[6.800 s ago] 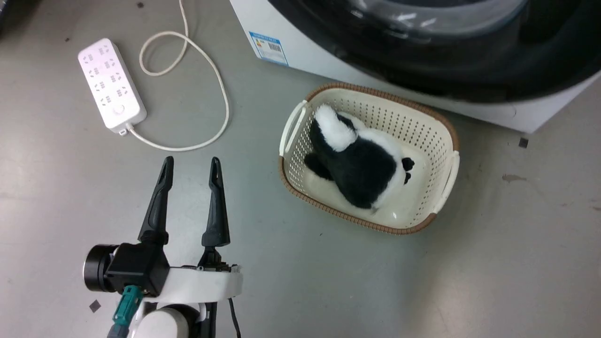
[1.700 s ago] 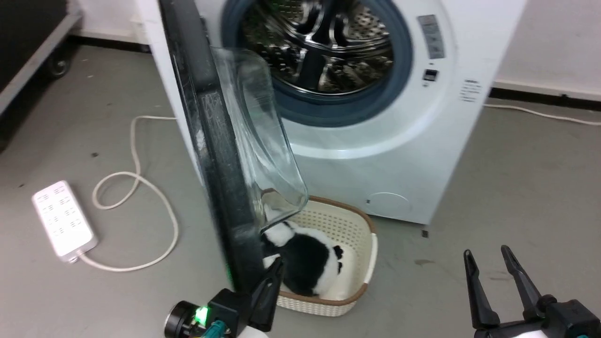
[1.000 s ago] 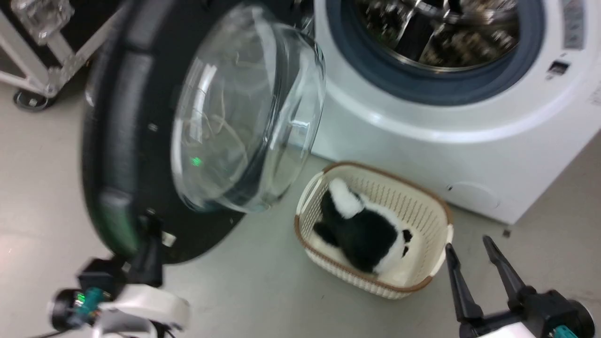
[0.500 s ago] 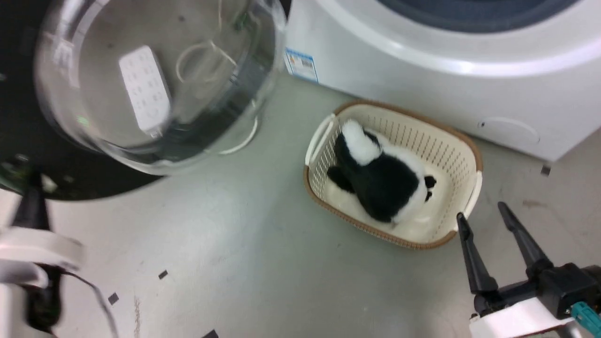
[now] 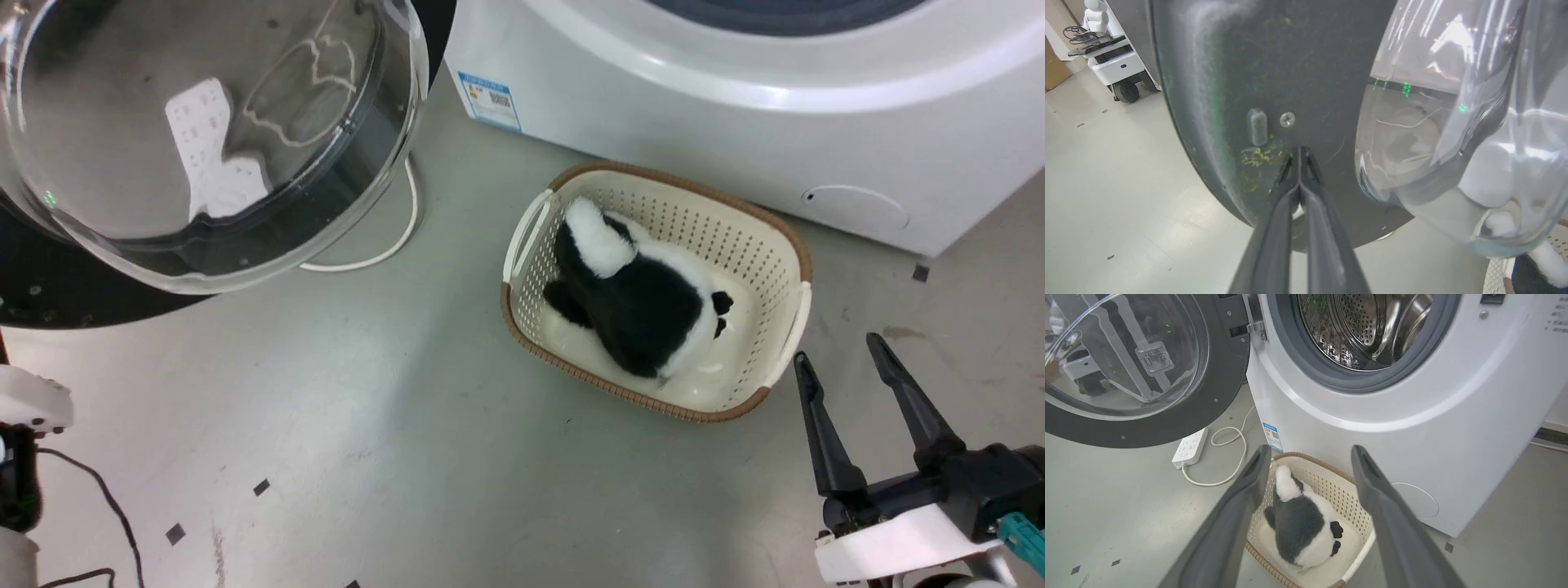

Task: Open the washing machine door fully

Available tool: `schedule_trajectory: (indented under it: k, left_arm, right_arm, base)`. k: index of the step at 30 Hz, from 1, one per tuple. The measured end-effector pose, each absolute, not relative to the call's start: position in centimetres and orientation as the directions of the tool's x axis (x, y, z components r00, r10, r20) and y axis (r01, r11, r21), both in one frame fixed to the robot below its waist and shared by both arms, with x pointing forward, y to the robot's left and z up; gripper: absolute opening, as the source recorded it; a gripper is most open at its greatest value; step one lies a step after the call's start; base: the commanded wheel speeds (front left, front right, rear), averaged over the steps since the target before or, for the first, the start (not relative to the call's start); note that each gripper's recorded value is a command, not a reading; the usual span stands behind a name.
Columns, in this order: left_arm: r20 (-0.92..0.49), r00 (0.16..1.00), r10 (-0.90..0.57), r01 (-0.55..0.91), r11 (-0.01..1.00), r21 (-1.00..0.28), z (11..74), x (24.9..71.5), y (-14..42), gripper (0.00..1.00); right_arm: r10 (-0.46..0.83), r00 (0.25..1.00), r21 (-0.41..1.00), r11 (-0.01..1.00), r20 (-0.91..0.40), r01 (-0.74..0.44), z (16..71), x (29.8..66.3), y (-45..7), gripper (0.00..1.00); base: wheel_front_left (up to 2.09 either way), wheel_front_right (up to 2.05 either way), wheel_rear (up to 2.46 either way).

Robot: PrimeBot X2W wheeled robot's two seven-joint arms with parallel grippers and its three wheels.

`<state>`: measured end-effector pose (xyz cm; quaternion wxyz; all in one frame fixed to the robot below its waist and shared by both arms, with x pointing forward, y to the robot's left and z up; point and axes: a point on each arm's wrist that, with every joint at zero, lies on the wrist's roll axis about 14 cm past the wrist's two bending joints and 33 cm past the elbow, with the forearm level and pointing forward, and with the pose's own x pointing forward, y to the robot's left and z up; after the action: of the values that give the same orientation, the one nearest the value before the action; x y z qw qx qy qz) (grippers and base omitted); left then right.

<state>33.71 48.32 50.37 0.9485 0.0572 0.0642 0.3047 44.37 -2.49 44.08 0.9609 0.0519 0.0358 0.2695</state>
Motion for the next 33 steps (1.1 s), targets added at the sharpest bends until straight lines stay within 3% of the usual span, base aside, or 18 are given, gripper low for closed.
schedule_trajectory:
  k: [3, 10, 24, 26, 33]
  left_arm:
    - [-0.027, 0.841, 0.54, -0.534, 0.838, 0.112, 51.3, 34.4, 46.1, 0.0]
    - [0.102, 0.9, 0.424, -0.43, 0.902, 0.037, 53.3, 35.0, 39.2, 0.0]
    - [0.14, 0.979, 0.146, -0.141, 0.989, -0.046, 52.8, 35.1, 25.2, 0.01]
    - [0.136, 0.984, 0.119, -0.113, 0.992, -0.048, 52.6, 34.9, 23.9, 1.0]
    - [0.113, 0.993, 0.041, -0.035, 0.998, -0.053, 51.7, 34.2, 20.0, 1.0]
  right_arm:
    - [0.461, 0.887, 0.166, 0.875, 0.004, -0.455, 45.6, 44.3, -3.7, 1.0]
    - [0.376, 0.924, 0.126, 0.915, 0.078, -0.383, 48.7, 43.7, -6.6, 1.0]
    - [0.189, 0.968, 0.028, 0.98, 0.163, -0.196, 53.1, 39.1, -13.9, 1.0]
    - [0.171, 0.971, 0.025, 0.984, 0.167, -0.178, 53.3, 38.4, -14.6, 1.0]
    - [0.127, 0.98, 0.037, 0.99, 0.154, -0.134, 53.0, 36.0, -16.1, 1.0]
  base:
    - [0.0, 0.0, 0.0]
    - [0.0, 0.0, 0.0]
    - [0.0, 0.0, 0.0]
    - [0.0, 0.0, 0.0]
    - [0.0, 0.0, 0.0]
